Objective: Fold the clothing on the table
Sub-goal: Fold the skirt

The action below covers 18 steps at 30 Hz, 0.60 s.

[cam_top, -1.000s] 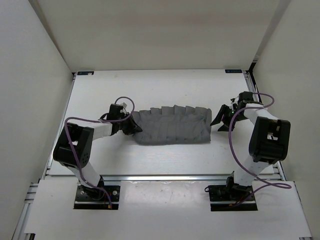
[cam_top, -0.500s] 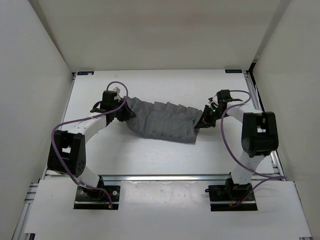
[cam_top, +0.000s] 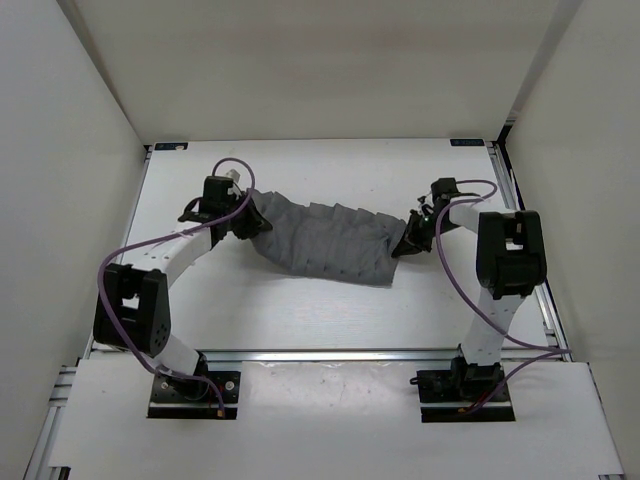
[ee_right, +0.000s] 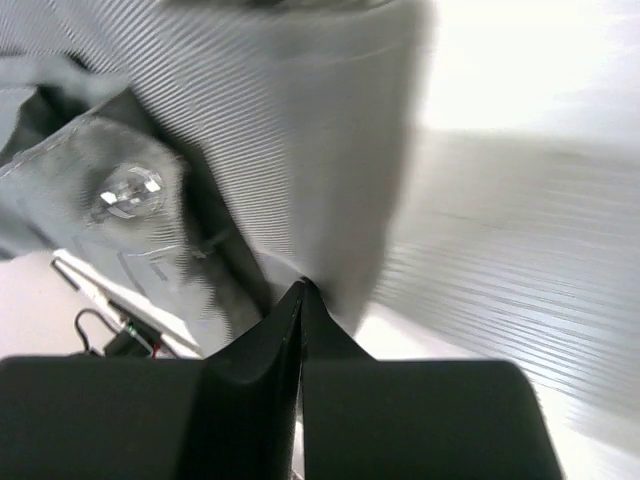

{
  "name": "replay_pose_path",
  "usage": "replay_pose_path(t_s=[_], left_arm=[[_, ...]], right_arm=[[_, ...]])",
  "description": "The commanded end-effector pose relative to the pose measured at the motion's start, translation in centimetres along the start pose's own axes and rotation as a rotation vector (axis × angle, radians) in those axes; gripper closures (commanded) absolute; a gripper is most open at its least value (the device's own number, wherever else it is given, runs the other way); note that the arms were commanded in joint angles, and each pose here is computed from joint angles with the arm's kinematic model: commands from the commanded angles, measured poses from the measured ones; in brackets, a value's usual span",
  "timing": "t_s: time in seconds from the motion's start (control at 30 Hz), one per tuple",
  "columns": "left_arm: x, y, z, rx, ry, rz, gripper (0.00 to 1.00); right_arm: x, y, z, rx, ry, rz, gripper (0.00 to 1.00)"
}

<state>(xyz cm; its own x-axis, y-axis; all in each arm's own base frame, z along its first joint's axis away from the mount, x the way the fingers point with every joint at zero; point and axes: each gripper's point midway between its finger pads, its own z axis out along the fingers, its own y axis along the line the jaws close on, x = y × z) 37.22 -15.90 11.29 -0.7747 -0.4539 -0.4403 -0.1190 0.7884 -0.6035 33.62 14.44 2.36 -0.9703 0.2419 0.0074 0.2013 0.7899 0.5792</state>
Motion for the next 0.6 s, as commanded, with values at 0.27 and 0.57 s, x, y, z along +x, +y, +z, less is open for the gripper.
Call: replay_pose_path(t_s=[0.27,0.57], left_arm=[[-2.8,-12.4,-1.8,0.179,-0.104,0.166,1.00],[3.5,-15.7,2.2,0.146,-0.010,0.233,1.00]], right_arm=[[2.1,-0.6,2.3,0.075,0.113,-0.013,1.00],[3.5,2.1,2.7,-0.082,0.150,0.015,1.00]])
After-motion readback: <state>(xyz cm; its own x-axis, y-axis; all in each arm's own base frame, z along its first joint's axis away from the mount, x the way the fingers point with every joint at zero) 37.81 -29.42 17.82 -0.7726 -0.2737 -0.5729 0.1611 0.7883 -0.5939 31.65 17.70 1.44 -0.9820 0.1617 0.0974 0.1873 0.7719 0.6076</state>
